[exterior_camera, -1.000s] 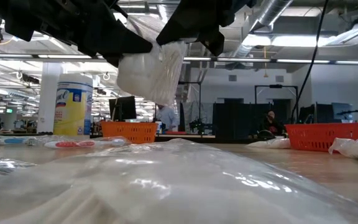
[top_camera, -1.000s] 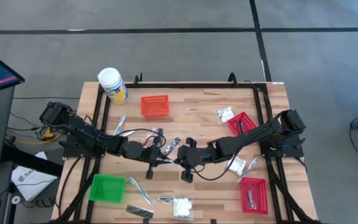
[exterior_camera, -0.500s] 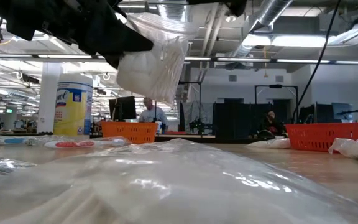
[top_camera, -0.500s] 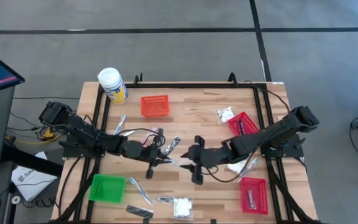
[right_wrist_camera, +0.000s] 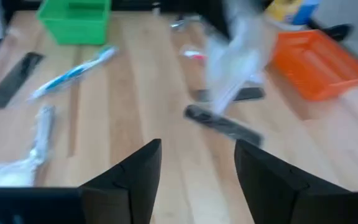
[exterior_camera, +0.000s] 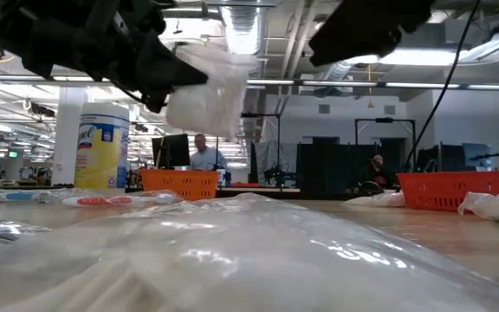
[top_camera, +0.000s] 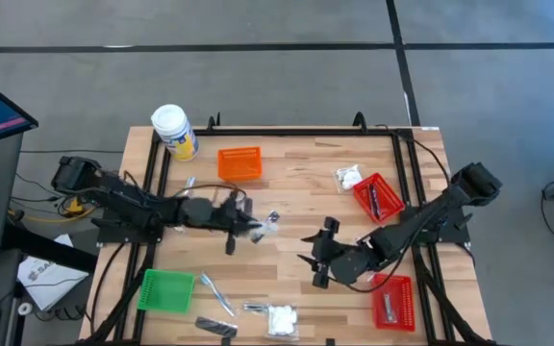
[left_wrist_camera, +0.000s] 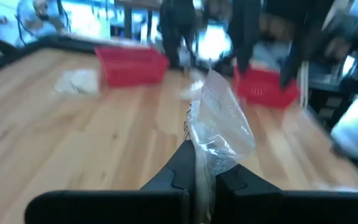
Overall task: Pick & Place Travel size toiletries
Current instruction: Put the white cotton pack into the orange basket
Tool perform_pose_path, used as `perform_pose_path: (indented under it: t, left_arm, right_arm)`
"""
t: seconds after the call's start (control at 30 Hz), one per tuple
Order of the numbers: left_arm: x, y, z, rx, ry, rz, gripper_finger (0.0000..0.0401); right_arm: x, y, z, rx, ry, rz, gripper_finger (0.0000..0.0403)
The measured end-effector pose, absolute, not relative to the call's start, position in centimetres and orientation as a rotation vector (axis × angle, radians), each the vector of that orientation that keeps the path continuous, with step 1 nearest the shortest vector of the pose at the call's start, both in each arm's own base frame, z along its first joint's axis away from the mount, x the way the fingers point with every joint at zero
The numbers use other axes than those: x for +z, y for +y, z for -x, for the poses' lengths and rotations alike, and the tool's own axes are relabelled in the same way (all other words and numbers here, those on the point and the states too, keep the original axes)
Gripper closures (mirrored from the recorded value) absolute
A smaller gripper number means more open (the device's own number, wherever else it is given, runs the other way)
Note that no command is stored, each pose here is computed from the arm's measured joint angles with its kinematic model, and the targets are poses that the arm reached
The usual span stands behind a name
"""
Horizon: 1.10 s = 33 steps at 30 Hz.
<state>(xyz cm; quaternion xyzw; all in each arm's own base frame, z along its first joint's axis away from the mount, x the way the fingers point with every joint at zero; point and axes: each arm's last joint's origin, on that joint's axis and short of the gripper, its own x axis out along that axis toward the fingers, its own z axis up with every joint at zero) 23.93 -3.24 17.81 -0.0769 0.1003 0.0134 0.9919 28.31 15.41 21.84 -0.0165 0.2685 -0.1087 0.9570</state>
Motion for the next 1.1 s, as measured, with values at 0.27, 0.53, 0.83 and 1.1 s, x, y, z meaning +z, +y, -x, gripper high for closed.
perform_pose_path:
  t: [0.27, 0.53, 0.83, 1.1]
  left_arm:
    - [20.3, 0.8, -20.1, 0.114, -0.008, 0.186, 0.0395]
    - [20.9, 4.9, -19.1, 0.231, -0.059, 0.179, 0.0395]
    - [19.2, 10.5, -18.9, 0.281, -0.070, 0.255, 0.0396]
    - [16.9, 13.4, -20.0, 0.337, 0.019, 0.324, 0.0396]
  right_arm:
    - [19.2, 13.4, -27.8, -0.058, 0.360, 0.014, 0.0246]
    - [19.8, 10.7, -26.3, 0.219, 0.068, -0.063, 0.0284]
    - [18.9, 8.7, -25.5, 0.216, -0.007, -0.079, 0.0326]
    - [18.9, 8.9, -25.4, 0.227, -0.008, -0.083, 0.0350]
